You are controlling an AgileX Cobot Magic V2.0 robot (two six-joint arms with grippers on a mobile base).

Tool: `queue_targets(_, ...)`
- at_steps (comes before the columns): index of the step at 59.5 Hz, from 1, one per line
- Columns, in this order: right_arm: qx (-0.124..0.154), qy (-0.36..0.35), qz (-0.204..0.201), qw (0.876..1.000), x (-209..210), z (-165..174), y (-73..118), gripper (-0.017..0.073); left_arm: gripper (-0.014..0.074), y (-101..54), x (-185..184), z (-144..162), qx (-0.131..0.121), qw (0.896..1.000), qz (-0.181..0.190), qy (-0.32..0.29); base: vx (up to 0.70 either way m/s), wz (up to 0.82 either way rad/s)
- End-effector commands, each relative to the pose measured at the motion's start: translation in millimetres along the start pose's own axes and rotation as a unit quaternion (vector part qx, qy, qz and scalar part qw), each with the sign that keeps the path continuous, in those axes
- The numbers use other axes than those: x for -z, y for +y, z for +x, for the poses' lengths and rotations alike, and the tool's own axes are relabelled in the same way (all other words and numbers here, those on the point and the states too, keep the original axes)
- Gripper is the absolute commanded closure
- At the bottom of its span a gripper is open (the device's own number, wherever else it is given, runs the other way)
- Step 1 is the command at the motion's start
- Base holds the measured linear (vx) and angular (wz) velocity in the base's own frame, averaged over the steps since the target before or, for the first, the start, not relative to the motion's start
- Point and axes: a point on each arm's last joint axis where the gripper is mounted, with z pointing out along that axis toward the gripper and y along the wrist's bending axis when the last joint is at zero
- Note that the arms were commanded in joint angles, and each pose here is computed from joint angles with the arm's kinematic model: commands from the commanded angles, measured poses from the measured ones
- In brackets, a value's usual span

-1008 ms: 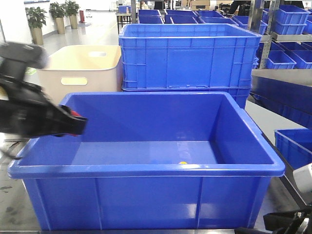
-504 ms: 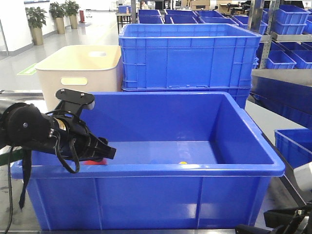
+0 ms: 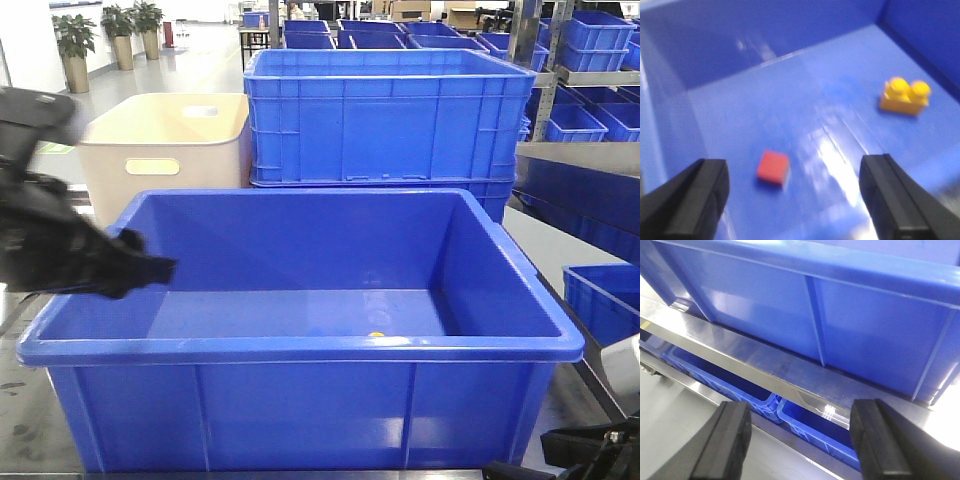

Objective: Pick red and yellow blocks into blue bin

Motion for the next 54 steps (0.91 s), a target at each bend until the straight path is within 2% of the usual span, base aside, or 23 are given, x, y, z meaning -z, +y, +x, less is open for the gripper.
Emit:
queue_targets(1, 0.009, -0.041, 0.012, 0.999, 7, -11, 0.2, 0.0084, 0.001, -4.8, 42, -3, 0.004, 0.998, 0.006, -0.056, 0.0, 0.0)
queue_targets(9, 0.023, -0.035, 0.023, 0.999, 7, -11, -1.6, 0.0084, 0.0042, -9.8, 67, 18, 0.013, 0.997, 0.02, -0.075, 0.0, 0.0)
queue_targets(19, 0.026, -0.034, 0.025, 0.999, 7, -10, -2.0, 0.0084, 0.006, -12.7, 85, 57, 0.014, 0.997, 0.02, -0.079, 0.0, 0.0)
queue_targets(42, 0.022, -0.006, 0.006, 1.0, 7, -5, 1.4, 0.0084, 0.006, -16.9, 94, 135, 0.017, 0.998, 0.021, -0.054, 0.0, 0.0)
queue_targets(54, 0.025, 0.001, 0.005, 1.0, 7, -4, 1.4, 0.0084, 0.006, -17.7, 94, 152, 0.017, 0.998, 0.021, -0.049, 0.0, 0.0)
